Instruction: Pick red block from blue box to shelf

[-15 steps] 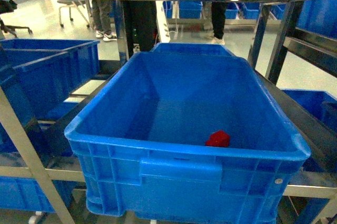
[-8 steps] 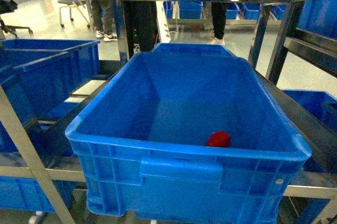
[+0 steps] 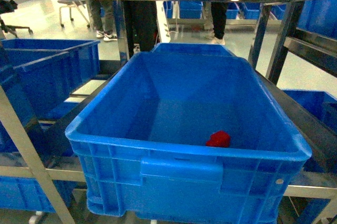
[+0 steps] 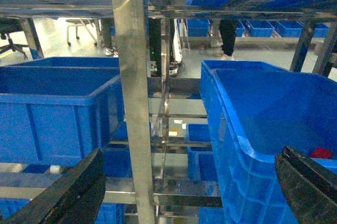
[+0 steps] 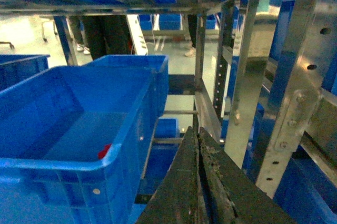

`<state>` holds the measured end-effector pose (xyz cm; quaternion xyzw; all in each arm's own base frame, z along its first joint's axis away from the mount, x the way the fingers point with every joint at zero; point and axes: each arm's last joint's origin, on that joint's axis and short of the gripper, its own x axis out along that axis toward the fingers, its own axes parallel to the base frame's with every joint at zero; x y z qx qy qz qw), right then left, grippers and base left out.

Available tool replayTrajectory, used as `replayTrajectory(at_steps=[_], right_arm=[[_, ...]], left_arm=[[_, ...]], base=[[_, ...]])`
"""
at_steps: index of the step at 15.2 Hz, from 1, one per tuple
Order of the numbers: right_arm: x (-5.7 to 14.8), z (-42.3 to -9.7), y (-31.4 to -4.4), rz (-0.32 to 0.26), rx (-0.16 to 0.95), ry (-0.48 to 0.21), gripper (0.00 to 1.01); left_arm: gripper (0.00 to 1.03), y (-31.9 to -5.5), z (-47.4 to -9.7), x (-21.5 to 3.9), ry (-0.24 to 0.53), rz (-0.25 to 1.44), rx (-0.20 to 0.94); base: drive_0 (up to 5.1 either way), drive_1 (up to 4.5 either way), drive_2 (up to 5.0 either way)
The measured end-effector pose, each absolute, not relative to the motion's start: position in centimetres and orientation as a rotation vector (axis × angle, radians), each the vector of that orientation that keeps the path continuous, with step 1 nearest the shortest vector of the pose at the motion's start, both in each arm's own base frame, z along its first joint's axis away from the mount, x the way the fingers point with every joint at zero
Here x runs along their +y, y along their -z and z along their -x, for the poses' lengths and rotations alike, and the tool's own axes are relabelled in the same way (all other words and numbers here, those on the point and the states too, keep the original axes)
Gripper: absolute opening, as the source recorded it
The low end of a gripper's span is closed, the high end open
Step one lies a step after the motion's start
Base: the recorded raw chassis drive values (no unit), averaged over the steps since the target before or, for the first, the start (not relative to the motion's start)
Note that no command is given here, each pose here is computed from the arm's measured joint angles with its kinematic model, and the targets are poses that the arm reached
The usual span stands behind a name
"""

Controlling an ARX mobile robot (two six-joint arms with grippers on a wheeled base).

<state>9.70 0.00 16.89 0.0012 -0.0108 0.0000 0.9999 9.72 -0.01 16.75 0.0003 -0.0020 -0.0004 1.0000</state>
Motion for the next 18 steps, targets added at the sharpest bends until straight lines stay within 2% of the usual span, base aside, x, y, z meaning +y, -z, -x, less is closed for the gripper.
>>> replayTrajectory(at_steps=[5, 12, 13, 18], right_arm=[[0.0, -9.72, -16.71, -0.002, -0.004, 0.0, 0.03], [0.0, -9.72, -16.71, -0.002, -0.004, 0.0, 0.95], [0.0, -9.72, -16.72, -0.002, -0.004, 0.0, 0.99], [0.0, -9.72, -16.72, -0.002, -0.004, 0.0, 0.98]], left_arm=[[0.98, -16.76, -9.72, -0.01, 0.0, -0.001, -0.005], [0.98, -16.76, -9.72, -0.01, 0.0, -0.001, -0.005], [0.98, -16.76, -9.72, -0.01, 0.0, -0.001, -0.006], [0.98, -16.76, -9.72, -0.01, 0.0, -0.001, -0.005]], base=[[0.0, 0.0, 0.0], [0.0, 0.0, 0.0], [0.0, 0.0, 0.0], [0.0, 0.0, 0.0]])
